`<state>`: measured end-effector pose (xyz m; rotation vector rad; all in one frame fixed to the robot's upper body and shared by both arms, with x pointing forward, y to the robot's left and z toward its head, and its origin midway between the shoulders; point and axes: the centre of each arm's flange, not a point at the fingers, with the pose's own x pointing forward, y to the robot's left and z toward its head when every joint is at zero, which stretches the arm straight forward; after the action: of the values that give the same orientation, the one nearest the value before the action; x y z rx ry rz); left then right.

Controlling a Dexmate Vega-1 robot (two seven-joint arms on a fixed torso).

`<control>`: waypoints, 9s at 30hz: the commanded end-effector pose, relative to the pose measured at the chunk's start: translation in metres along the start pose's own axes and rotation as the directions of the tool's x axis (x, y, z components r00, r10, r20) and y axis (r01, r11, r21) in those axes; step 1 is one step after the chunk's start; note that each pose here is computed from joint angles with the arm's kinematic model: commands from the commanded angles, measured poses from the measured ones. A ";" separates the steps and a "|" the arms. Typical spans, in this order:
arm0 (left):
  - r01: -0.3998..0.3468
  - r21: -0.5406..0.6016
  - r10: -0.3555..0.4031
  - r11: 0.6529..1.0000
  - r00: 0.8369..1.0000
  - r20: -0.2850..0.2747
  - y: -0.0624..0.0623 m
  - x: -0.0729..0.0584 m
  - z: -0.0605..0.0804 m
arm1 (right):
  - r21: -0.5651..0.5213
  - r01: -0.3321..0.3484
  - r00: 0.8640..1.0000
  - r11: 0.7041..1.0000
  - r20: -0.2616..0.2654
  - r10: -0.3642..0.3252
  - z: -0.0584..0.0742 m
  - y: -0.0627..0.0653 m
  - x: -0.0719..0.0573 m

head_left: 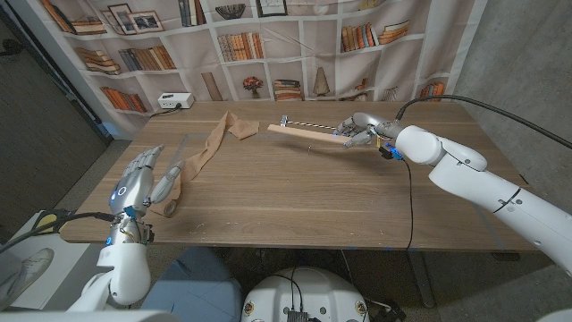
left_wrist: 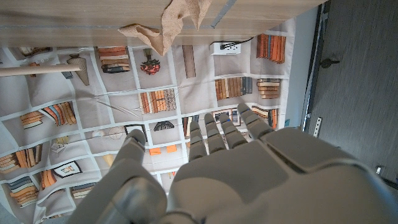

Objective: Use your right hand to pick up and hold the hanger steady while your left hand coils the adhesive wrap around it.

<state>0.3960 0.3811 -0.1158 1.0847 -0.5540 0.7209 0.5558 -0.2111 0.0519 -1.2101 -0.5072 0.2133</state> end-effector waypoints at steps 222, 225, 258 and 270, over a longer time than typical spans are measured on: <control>0.135 0.199 -0.119 0.971 0.989 -0.090 -0.066 -0.026 -0.087 | -0.012 0.017 0.999 1.000 -0.035 -0.017 0.016 0.009 -0.022; 0.137 0.196 -0.121 0.971 0.989 -0.089 -0.067 -0.026 -0.087 | -0.013 0.017 0.999 1.000 -0.034 -0.018 0.016 0.010 -0.022; 0.149 0.176 -0.135 0.973 0.987 -0.090 -0.077 -0.018 -0.081 | -0.012 0.010 0.999 1.000 -0.042 -0.010 0.014 0.008 -0.019; 0.168 0.173 -0.153 0.970 0.983 -0.098 -0.081 -0.013 -0.080 | -0.015 0.004 0.999 1.000 -0.039 -0.004 0.014 0.007 -0.015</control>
<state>0.4478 0.4300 -0.2036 1.2489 -0.3413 0.6927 0.5343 -0.2043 0.0438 -1.2203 -0.4783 0.1771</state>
